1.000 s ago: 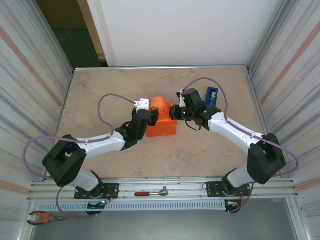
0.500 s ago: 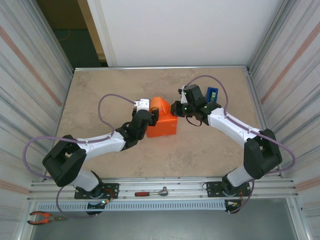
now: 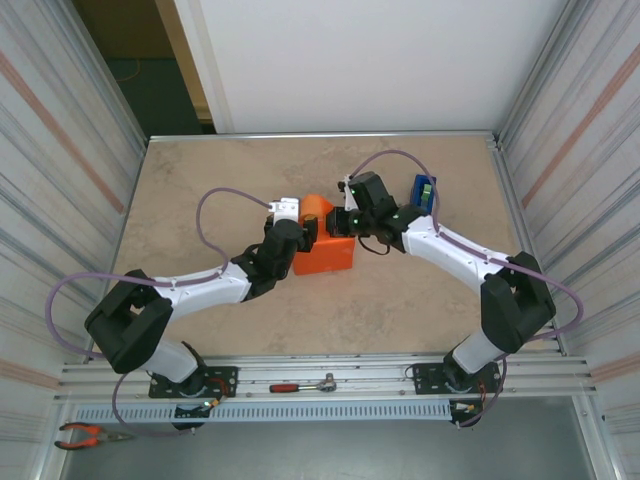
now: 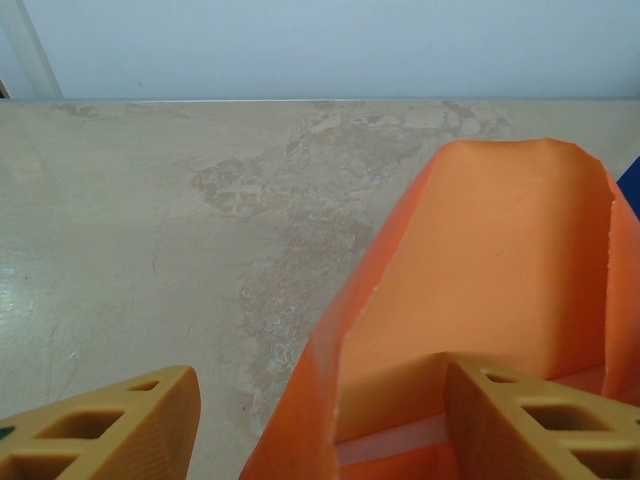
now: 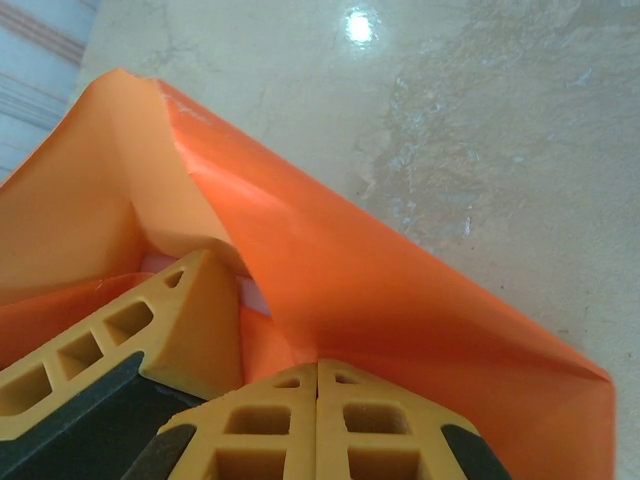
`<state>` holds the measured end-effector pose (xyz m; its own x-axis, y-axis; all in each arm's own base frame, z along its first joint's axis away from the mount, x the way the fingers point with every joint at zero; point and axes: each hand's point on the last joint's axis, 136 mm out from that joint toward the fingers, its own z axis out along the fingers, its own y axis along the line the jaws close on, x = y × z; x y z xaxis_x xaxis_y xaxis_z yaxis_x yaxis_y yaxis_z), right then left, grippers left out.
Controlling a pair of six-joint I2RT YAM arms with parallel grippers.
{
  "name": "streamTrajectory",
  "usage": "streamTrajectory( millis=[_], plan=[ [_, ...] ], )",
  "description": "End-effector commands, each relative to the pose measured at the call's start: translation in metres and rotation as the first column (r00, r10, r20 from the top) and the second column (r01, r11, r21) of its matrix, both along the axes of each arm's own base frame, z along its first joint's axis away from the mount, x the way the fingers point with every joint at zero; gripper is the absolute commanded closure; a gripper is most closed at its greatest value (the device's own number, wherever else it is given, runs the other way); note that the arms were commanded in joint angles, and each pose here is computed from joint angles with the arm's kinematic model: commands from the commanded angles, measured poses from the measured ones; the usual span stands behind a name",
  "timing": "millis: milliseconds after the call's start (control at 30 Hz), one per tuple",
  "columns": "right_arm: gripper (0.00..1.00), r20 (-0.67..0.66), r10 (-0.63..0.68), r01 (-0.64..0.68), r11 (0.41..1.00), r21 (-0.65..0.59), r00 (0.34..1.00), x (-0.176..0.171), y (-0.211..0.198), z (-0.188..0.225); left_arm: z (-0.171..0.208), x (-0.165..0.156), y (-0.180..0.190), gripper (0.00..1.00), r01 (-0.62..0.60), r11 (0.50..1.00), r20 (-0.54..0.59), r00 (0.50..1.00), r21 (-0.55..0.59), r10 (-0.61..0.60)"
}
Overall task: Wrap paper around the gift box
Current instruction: Fold the seventh fold of the wrapping paper on the gift box.
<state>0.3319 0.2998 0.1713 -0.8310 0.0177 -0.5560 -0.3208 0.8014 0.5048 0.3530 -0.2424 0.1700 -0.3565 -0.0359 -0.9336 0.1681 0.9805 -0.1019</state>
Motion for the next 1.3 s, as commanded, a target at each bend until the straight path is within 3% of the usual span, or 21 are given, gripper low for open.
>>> streamTrajectory(
  millis=[0,167,367,600,867,1267],
  plan=[
    [1.0,-0.02,0.088,-0.089,0.991,-0.098,0.996,-0.021,0.011,-0.017,-0.022,-0.007,0.006,0.34,-0.008,0.998,-0.05,0.999,0.057,0.011],
    [1.0,-0.017,0.138,-0.139,0.986,-0.096,0.99,-0.03,0.017,-0.015,-0.022,-0.006,0.007,0.34,-0.011,0.998,-0.05,0.999,0.059,0.014],
    [1.0,0.046,0.144,-0.147,0.987,0.06,0.988,-0.033,0.012,0.046,-0.022,-0.007,0.01,0.34,-0.017,0.998,-0.051,0.998,0.064,0.021],
    [1.0,0.103,0.017,-0.04,0.974,0.222,0.995,-0.019,-0.038,0.101,-0.022,-0.008,0.011,0.34,-0.015,0.998,-0.052,0.998,0.067,0.019],
    [1.0,0.007,-0.153,0.147,0.959,0.244,0.988,0.017,-0.088,0.062,-0.021,-0.008,0.011,0.34,-0.016,0.998,-0.051,0.999,0.066,0.019],
    [1.0,-0.06,-0.131,0.141,0.962,0.233,0.99,0.037,-0.059,0.02,-0.02,-0.008,0.01,0.35,-0.011,0.998,-0.05,0.999,0.067,0.015]
  ],
)
